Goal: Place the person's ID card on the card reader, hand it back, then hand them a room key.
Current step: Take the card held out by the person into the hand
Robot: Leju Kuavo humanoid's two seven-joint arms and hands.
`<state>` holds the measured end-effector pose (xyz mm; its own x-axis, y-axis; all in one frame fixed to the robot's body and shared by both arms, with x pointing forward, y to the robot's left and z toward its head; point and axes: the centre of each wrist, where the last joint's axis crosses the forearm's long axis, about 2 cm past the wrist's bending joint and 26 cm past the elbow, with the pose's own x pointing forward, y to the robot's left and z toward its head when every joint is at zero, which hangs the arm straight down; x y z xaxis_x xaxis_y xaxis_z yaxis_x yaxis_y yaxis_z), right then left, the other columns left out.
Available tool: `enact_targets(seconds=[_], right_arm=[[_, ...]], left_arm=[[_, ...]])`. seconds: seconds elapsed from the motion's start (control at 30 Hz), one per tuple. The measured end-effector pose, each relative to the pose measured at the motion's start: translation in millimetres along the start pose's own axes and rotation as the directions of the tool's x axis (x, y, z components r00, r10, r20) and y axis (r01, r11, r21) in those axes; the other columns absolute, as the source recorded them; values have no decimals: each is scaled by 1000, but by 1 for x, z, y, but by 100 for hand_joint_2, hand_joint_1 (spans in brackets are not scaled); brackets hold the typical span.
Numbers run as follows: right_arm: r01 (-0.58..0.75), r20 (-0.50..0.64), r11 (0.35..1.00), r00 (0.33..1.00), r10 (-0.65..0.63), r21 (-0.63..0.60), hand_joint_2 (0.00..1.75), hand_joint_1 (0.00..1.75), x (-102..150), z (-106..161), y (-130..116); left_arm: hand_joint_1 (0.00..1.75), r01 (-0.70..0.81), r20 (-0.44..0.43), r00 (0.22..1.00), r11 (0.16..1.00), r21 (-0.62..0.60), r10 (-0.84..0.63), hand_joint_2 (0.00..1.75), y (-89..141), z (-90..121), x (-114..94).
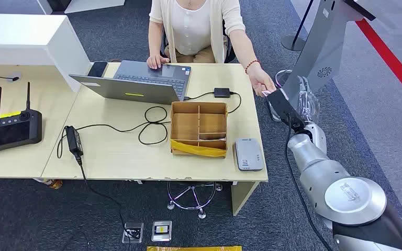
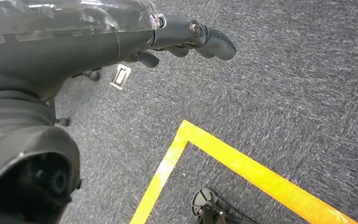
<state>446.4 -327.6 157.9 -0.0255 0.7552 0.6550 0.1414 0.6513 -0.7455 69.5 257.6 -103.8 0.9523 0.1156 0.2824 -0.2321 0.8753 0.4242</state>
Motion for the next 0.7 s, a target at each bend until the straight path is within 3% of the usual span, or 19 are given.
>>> enact_targets(seconds=[0.67,0.7], right_arm=[[-10,31,1000,999,9,23,175,0,14,-5,3],[-10,33,1000,999,10,24,175,44,15,-5,4]], left_arm=[[0,-17,-12,1000,1000,6,17,0,0,0,-1],[0,-17,-12,1000,1000,6,17,0,0,0,-1]])
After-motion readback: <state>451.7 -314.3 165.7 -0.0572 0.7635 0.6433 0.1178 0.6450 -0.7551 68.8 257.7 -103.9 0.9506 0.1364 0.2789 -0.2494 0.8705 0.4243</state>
